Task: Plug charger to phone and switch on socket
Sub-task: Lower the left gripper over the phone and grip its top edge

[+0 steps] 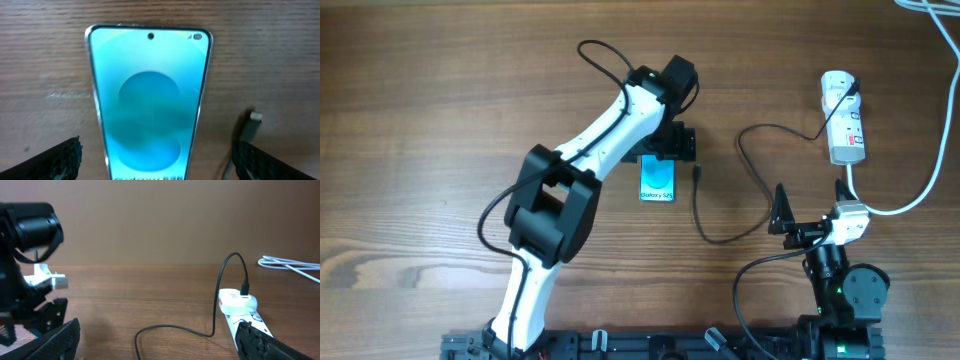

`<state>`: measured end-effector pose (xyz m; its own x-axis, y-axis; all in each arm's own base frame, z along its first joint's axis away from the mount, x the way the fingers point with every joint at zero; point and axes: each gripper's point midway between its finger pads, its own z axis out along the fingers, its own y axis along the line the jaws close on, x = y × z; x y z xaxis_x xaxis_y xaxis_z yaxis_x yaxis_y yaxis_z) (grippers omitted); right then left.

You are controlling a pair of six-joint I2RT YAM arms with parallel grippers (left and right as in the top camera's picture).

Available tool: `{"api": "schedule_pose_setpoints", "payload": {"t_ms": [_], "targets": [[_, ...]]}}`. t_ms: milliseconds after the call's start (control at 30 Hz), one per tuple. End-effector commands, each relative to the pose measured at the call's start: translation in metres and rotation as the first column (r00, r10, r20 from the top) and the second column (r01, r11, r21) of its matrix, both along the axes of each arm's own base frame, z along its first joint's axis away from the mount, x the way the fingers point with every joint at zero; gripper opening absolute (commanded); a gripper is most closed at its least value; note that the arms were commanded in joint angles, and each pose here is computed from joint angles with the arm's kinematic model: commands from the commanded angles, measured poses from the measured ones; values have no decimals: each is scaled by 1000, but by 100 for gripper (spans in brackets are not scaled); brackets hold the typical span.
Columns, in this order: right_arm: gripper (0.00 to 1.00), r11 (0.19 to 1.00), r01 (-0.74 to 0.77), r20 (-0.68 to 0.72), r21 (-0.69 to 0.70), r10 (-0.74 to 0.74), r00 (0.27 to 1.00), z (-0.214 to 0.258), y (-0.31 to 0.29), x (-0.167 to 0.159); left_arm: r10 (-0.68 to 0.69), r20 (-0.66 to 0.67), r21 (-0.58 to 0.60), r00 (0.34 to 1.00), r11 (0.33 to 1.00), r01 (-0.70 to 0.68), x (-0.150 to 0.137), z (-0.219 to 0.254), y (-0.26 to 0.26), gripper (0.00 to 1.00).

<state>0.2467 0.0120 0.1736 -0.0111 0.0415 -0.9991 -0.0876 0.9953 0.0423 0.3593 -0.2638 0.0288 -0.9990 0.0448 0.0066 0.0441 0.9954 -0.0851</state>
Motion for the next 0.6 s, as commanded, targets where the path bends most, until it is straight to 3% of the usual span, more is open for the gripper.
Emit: {"api": "schedule_pose_setpoints", "payload": {"t_ms": [0,567], "targets": [[100,1000,1,9,11,-1,1000,2,0,0,9,-4,65,1000,998,-9,3,-22,6,100],[100,1000,1,9,11,-1,1000,2,0,0,-8,-21,109,1000,994,10,-4,-41,3,100]]}}
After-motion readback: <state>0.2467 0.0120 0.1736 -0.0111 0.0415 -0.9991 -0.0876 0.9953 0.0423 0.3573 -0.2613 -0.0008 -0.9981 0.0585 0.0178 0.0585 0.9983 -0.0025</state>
